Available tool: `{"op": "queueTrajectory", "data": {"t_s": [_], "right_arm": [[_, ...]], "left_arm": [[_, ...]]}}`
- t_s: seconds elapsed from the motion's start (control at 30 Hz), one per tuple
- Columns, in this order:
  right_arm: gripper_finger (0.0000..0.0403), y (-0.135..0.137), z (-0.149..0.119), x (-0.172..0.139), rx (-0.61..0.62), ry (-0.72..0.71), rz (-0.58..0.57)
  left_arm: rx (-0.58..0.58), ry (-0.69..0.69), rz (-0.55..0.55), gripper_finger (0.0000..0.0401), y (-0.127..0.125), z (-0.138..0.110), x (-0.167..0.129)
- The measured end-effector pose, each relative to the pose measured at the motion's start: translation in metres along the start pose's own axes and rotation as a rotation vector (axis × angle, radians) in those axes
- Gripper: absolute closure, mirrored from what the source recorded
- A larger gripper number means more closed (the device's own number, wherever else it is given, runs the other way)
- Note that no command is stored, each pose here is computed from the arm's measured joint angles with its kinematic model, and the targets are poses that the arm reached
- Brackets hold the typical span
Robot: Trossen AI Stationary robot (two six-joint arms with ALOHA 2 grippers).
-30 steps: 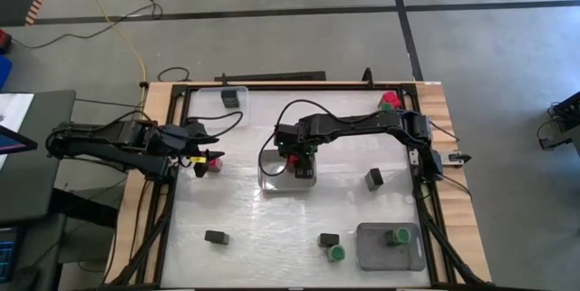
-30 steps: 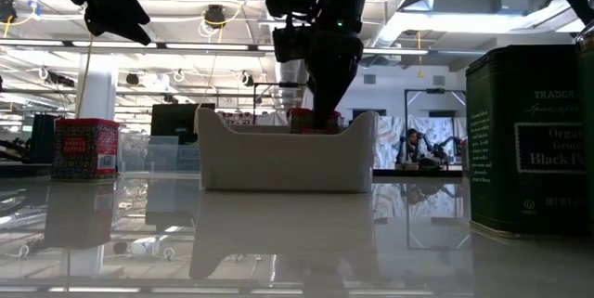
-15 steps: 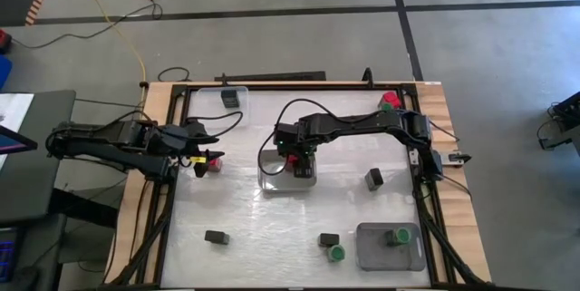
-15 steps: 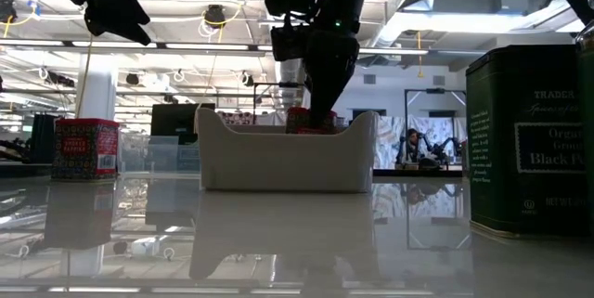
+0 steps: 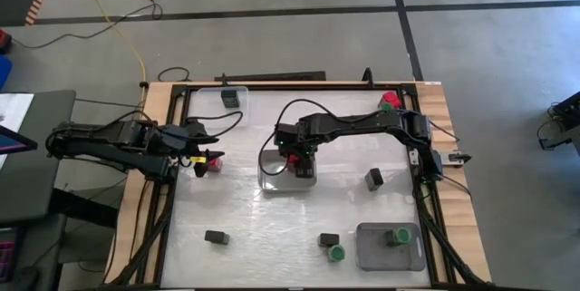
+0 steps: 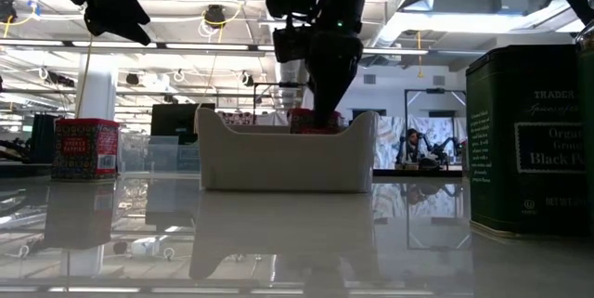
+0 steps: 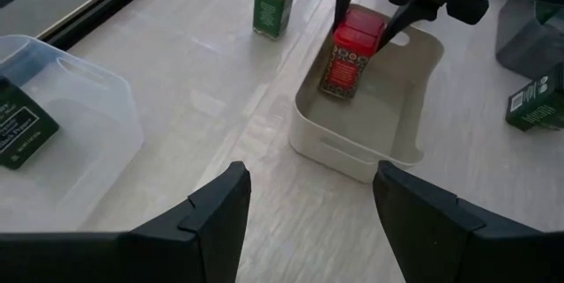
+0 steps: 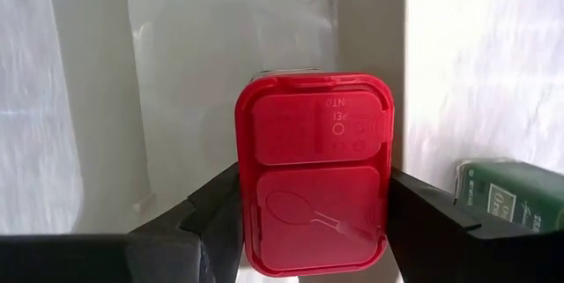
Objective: Sort spices by type
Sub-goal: Put the middle red seasoning can into the gray bin
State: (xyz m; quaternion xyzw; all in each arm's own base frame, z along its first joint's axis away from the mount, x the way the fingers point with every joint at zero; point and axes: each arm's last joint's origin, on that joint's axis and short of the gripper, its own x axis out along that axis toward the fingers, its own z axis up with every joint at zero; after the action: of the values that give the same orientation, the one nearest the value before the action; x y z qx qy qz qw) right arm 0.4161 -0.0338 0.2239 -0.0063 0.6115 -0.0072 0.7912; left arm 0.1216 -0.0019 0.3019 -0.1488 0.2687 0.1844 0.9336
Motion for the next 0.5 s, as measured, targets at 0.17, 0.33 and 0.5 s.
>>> {"op": "queueTrajectory", "data": {"t_s": [0.17, 0.33, 0.5], "right_arm": [[0.015, 0.0001, -0.0032, -0.0001, -0.004, 0.033, 0.002], [0.0128, -0.0001, -0.0011, 0.0, -0.007, 0.011, 0.0], [0.0107, -0.0001, -0.001, 0.0, -0.011, 0.01, 0.0]], "left_arm": [[0.0, -0.001, 0.0, 0.0172, 0.0, 0.0, 0.0], [-0.005, -0.001, 0.001, 0.0172, 0.0, 0.0, 0.0], [-0.008, -0.001, 0.0, 0.0172, 0.0, 0.0001, -0.0001]]}}
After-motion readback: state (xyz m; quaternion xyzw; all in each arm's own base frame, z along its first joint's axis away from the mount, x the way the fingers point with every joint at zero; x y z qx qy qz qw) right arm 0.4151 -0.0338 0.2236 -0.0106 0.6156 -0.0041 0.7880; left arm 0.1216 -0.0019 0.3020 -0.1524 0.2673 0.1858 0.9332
